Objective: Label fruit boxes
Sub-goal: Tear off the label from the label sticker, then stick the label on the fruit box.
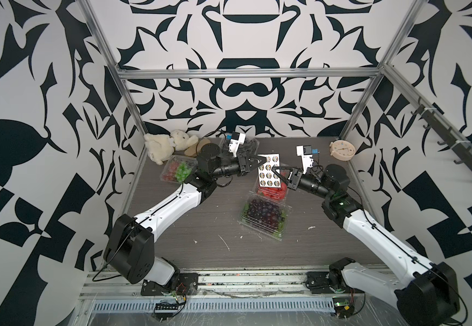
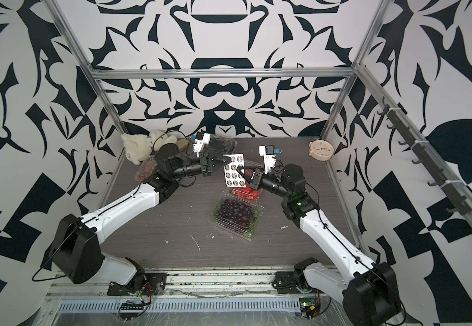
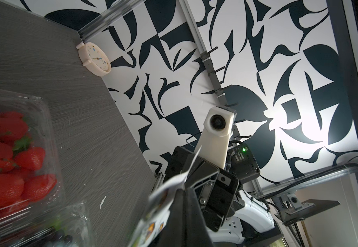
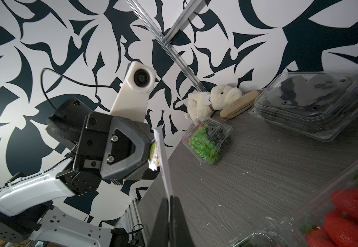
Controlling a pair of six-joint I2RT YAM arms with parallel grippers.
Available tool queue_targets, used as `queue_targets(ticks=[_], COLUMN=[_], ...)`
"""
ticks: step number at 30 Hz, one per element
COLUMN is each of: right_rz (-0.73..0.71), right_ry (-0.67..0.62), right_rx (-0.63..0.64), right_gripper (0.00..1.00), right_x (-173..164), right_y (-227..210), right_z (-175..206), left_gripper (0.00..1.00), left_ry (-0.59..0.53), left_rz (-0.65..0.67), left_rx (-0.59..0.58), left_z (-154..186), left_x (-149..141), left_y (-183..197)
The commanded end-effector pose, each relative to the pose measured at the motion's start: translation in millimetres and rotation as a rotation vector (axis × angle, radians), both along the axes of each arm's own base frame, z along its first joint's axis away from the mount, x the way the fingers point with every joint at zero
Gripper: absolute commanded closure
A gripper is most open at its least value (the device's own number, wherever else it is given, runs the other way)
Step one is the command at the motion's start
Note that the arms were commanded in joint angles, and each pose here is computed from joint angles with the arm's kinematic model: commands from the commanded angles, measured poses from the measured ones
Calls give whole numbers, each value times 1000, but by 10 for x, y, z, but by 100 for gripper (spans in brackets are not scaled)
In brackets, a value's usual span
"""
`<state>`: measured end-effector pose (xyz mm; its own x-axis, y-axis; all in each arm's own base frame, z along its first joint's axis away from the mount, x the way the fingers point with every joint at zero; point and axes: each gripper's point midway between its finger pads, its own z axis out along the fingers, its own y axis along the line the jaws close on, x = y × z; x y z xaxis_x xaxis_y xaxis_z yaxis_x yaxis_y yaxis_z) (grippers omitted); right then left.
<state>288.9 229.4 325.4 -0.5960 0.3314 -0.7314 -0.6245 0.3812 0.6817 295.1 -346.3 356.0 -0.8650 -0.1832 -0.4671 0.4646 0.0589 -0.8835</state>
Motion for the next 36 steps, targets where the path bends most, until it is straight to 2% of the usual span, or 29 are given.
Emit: queue_targets(ticks=[1,11,23,29,32,36], right_rz=[-38,-160,-363,-360,-350,-336], right_ry=[-99,-88,-131,-130,-133,-140], right_rx=[-22,-88,-174,-172,-168,-164], right_gripper=[100,100,100,100,100,100], right_x=[-19,82,-92,-141,-142,-119], right_y=[-60,-222,-684,-707,-692,-656], right_z=[249,135,118,77,83,96], left_gripper=[100,100,100,100,100,100], left_ry=[-79,-82,72,75,70,112], left_rz=[-6,9,112,198,256,298], left_rx=[-47,-23,236,382,440,436], left_z=[365,350,-690,-991,-1080,-1181], left_x=[-105,-146,-110,145,410,877], left_y=[73,123,213,252,308,436])
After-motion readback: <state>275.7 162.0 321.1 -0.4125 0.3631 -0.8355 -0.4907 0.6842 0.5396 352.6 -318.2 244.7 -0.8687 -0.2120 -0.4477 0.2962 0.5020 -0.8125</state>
